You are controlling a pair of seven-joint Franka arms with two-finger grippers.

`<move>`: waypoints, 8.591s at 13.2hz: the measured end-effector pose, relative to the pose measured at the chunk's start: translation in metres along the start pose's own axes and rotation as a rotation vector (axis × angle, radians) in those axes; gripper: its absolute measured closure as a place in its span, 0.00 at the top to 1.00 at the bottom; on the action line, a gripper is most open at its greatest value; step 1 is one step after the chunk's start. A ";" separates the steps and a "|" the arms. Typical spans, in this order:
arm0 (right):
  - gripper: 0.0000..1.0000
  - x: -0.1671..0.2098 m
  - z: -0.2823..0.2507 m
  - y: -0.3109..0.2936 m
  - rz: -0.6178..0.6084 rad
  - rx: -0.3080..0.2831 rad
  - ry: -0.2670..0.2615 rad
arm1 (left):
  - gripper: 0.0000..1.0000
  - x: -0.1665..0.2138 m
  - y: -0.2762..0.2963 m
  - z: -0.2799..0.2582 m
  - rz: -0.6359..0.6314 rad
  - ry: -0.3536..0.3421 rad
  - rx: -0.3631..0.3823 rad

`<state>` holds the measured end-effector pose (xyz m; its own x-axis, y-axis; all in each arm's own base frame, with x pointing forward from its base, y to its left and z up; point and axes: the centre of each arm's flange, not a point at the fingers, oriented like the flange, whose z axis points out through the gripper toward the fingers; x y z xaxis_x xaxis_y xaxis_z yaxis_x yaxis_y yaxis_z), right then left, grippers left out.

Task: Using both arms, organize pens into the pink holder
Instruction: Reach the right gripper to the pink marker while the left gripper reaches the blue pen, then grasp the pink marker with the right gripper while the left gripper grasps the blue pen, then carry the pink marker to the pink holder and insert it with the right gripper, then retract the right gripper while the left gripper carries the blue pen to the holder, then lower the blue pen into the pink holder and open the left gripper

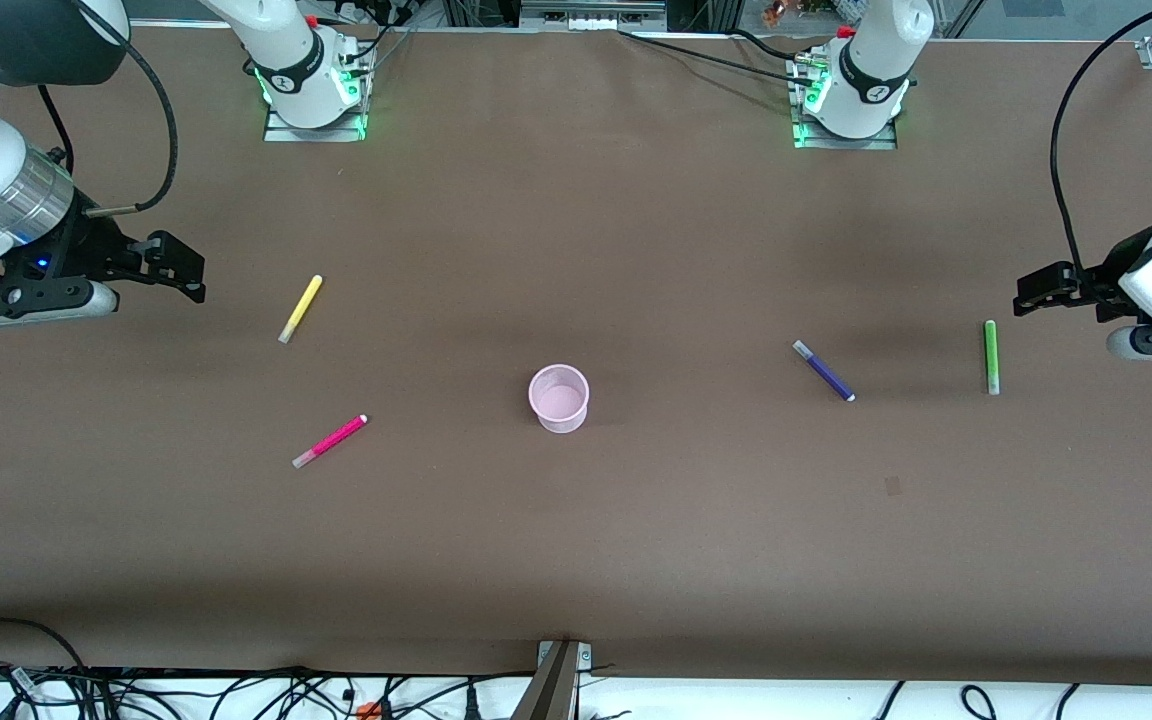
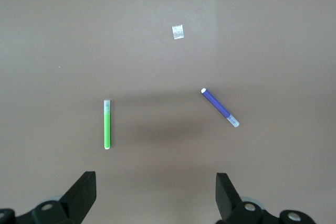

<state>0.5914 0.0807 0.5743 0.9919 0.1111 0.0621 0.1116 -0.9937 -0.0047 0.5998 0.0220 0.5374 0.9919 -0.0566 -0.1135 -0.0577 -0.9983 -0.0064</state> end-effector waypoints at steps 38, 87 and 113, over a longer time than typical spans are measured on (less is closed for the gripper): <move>0.34 0.056 0.403 -0.045 0.905 0.101 -0.222 | 0.30 0.019 0.095 0.366 -0.893 -0.058 -0.144; 1.00 0.087 0.134 -0.137 0.872 0.531 -0.296 | 0.18 0.086 0.311 0.083 -1.164 0.222 -0.307; 1.00 -0.020 -0.021 0.027 0.207 0.011 -0.074 | 0.18 0.006 0.569 0.263 -0.903 0.814 -0.106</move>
<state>0.5734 0.0510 0.5941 0.9954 -0.0947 -0.0146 -0.0950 -0.9953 -0.0207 0.5430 -0.5430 0.2717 0.4541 0.7045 0.5455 0.6610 -0.6769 0.3240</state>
